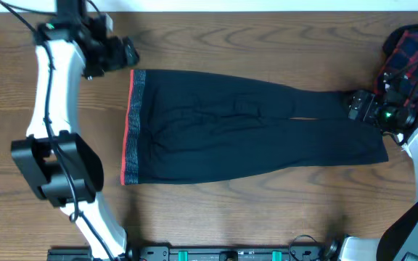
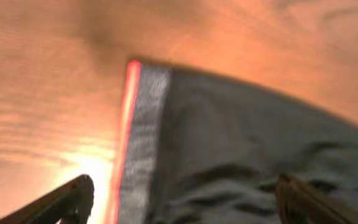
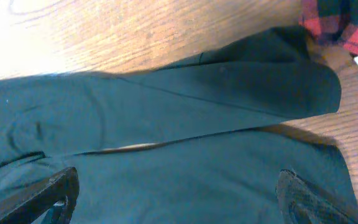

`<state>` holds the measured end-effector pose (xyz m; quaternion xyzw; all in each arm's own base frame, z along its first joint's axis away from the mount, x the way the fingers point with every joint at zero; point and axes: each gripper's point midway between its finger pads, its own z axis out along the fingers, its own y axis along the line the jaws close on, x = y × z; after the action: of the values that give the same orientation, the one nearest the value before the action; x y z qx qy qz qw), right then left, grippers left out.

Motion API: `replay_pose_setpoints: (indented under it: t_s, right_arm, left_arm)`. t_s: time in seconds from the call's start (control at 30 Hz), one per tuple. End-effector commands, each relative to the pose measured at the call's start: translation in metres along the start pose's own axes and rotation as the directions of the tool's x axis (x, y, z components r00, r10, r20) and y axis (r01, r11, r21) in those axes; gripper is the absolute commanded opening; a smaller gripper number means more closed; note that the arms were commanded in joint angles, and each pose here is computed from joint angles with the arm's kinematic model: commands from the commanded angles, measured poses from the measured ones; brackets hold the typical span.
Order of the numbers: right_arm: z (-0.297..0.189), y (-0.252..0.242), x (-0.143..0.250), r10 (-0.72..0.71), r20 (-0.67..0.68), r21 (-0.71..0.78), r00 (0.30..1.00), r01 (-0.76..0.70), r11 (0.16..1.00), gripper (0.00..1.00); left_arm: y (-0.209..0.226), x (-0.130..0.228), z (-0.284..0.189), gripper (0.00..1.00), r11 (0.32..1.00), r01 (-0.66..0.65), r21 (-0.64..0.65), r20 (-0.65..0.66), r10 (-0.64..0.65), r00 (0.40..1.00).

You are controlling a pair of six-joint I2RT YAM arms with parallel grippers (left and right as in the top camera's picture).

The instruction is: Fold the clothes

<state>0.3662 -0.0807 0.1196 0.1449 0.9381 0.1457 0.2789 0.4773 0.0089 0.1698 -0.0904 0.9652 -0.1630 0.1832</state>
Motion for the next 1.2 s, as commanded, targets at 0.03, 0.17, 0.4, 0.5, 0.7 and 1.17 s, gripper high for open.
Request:
replay_pose_setpoints:
  t_s: [0.03,0.17,0.4,0.5,0.7,1.17]
  right_arm:
    - [-0.01,-0.003,-0.009,-0.003,0.037,0.004,0.999,0.003,1.0,0.99]
    - [-0.012,-0.007,-0.009,0.017,0.04,0.009,0.999,-0.017,1.0,0.99]
    - [-0.012,-0.007,-0.007,0.021,0.033,0.008,0.999,-0.021,1.0,0.99]
    - [-0.012,-0.007,-0.006,0.023,0.028,0.008,0.999,-0.023,1.0,0.99]
    - [-0.011,-0.007,-0.004,0.026,0.019,0.008,0.999,-0.027,1.0,0.99]
    - [-0.012,-0.007,-0.003,0.028,0.015,0.008,0.999,-0.028,1.0,0.99]
  left_arm:
    - [0.0,-0.018,0.009,0.94,0.965,0.057,0.257,-0.044,-0.047,0.998]
    - [0.015,-0.011,0.039,0.94,0.944,0.104,0.313,-0.111,-0.072,0.991]
    - [0.026,0.007,0.087,0.94,0.928,0.129,0.35,-0.201,-0.06,0.978]
    - [0.032,0.01,0.097,0.94,0.931,0.126,0.343,-0.212,-0.054,0.976]
    - [0.054,0.016,0.114,0.94,0.964,0.101,0.245,-0.224,-0.046,0.974]
    - [0.066,0.01,0.139,0.94,0.97,0.073,0.232,-0.191,-0.028,0.981]
